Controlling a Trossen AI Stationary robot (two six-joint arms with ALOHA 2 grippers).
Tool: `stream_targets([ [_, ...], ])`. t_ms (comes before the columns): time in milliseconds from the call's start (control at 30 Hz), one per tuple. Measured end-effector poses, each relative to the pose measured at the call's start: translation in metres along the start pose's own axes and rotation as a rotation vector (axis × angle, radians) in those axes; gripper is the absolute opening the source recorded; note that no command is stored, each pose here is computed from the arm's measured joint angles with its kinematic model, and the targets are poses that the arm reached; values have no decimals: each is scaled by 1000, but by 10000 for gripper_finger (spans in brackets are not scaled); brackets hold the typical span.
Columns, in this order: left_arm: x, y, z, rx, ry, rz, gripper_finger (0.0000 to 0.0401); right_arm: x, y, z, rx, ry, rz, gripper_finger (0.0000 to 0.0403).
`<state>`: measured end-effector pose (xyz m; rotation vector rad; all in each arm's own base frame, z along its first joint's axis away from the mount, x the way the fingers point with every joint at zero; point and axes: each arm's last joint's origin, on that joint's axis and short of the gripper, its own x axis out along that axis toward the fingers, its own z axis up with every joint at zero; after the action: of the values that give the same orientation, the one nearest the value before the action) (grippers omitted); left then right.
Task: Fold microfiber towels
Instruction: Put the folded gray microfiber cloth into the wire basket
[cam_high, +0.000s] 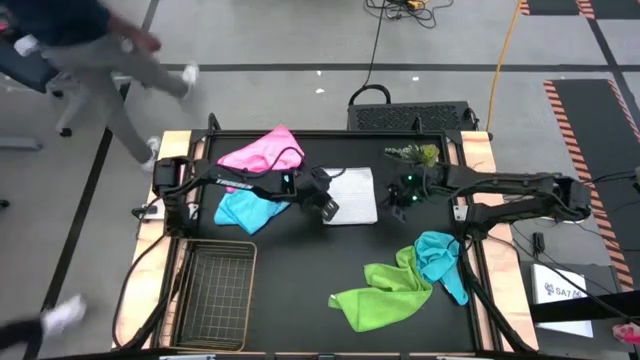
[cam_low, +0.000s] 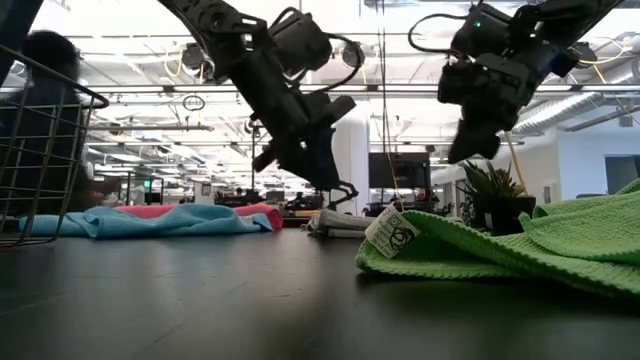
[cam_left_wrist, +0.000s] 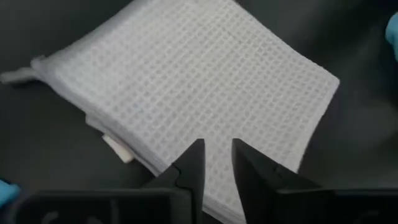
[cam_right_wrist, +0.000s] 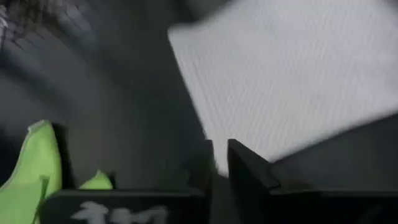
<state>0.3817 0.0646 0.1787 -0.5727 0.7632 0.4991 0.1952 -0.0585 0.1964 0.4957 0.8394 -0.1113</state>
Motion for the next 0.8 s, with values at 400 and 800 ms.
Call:
stream_targets([
  [400,4,50,26,-320,31,14,180,30,0,-8,172,142,-16,161],
  [800,4,69,29,-374,68,48,205,47,-8,-11,225,193,-41,174],
])
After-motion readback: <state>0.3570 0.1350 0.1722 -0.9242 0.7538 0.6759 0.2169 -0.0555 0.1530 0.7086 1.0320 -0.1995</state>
